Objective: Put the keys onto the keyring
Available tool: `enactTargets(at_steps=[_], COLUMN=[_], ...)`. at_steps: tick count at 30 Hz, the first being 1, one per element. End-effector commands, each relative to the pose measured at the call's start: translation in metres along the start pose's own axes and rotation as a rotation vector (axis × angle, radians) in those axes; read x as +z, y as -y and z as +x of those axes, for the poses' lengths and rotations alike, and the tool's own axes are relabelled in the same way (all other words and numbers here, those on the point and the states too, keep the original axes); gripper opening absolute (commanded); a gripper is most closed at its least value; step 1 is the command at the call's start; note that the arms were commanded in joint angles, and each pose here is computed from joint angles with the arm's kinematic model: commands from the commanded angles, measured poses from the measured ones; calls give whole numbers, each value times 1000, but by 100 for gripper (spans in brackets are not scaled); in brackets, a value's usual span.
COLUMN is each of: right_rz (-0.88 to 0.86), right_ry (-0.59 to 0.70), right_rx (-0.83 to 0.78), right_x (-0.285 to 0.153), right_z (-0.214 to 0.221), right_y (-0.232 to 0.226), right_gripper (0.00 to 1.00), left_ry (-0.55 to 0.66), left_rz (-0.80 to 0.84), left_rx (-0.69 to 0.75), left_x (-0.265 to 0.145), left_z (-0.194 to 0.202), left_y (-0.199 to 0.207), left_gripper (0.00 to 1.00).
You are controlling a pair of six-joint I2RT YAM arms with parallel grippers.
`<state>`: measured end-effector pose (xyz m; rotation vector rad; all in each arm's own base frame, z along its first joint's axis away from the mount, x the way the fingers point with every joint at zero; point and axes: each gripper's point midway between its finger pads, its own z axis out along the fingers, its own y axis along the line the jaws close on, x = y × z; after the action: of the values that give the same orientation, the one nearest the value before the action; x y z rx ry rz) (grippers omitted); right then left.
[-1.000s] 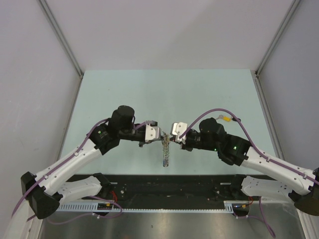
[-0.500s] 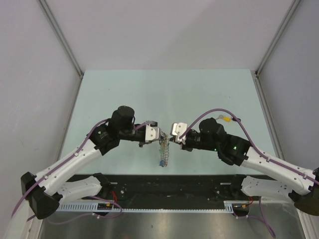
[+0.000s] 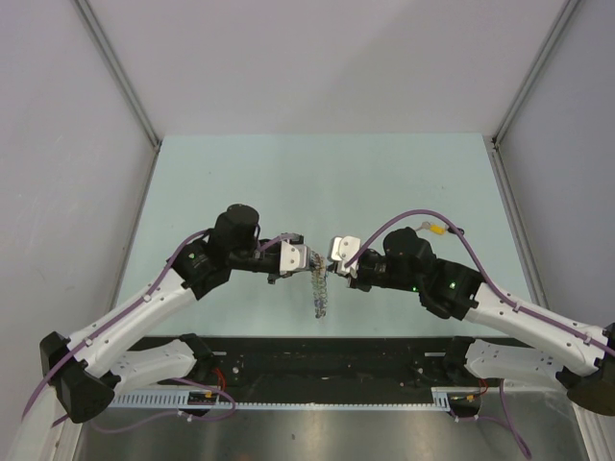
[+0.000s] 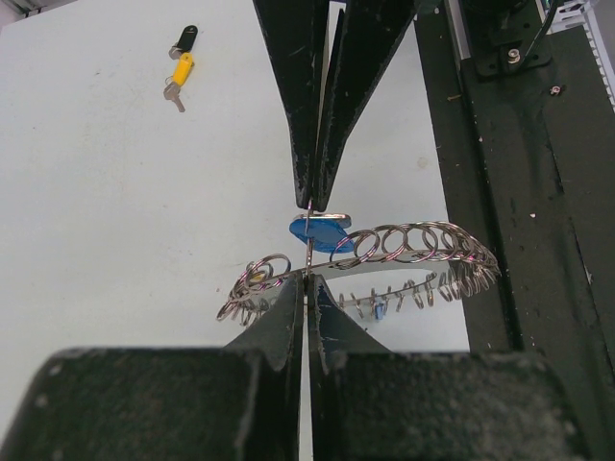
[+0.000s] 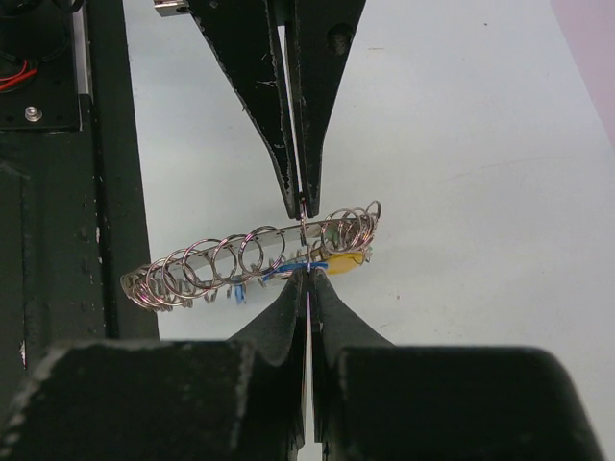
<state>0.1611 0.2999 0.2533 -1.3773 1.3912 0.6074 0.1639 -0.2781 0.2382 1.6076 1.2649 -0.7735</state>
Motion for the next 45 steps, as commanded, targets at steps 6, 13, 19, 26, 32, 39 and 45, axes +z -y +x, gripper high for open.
enactTargets(at_steps=[6, 13, 19, 26, 32, 39, 45], right_rz=[0, -4, 12, 21, 15, 4, 14], right_ry=[53, 62, 56, 55, 61, 61, 50], right_rx=[-19, -21, -17, -16, -17, -17, -12], right_x=[1, -1, -3, -5, -4, -4, -4], right_z=[-21, -23, -22, -22, -23, -23, -21], right_y=[4, 3, 5, 7, 6, 3, 5], right_gripper=[0, 0, 0, 0, 0, 0, 0], left_ry=[86, 82, 74, 72, 74, 71, 70], left_rz=[-15, -19, -29, -46, -49, -53, -69], left_rx=[99, 93, 90, 88, 88, 85, 89], left_x=[-6, -5, -5, -5, -5, -5, -6], left_z=[-26, -25, -23, -23, -23, -22, -23], left_y=[-4, -5, -6, -9, -10, -10, -12], left_gripper=[0, 0, 0, 0, 0, 0, 0])
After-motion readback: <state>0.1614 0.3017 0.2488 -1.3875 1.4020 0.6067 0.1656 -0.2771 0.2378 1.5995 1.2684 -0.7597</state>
